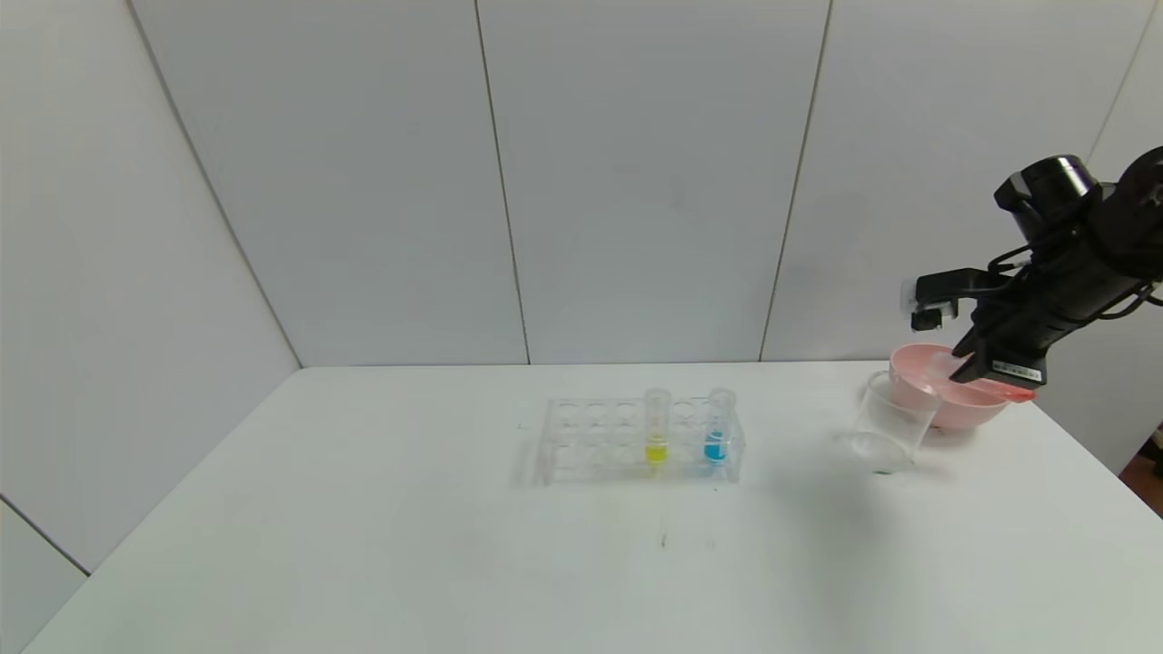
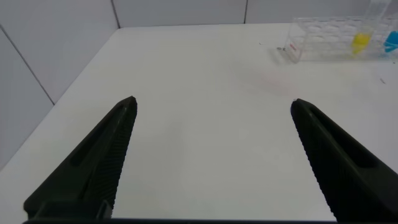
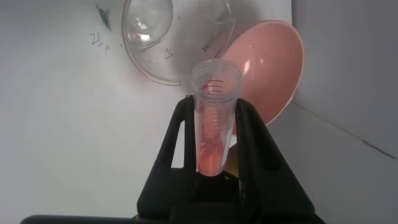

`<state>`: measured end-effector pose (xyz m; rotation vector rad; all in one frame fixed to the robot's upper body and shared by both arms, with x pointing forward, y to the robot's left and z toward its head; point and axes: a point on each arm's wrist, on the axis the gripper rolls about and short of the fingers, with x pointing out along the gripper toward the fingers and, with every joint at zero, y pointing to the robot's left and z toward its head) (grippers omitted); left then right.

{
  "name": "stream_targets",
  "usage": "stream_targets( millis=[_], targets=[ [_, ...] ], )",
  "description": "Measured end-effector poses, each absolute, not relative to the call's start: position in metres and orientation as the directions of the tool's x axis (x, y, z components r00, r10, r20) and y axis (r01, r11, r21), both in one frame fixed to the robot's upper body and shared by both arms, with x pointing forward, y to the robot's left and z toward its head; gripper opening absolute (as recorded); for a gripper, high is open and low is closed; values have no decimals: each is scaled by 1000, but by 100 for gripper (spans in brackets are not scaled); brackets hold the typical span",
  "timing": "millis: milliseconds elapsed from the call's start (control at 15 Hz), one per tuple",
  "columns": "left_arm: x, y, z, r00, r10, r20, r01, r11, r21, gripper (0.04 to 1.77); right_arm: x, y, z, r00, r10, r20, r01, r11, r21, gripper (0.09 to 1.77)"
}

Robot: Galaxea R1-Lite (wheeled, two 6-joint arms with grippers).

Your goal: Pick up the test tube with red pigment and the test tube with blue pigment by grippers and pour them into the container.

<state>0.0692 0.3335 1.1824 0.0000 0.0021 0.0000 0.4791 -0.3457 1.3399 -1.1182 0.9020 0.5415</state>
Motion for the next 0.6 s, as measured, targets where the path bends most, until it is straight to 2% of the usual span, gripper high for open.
stream_targets(
  millis=[400,600],
  targets=[
    [69,334,1182,1000,0,-2,0,1000,0,176,482,-332,1339,559,-172,-811,-759,287,-584,45],
    [69,334,1182,1000,0,-2,0,1000,0,176,482,-326,1339,558,-188,-809,-765,262,-588,45]
  ],
)
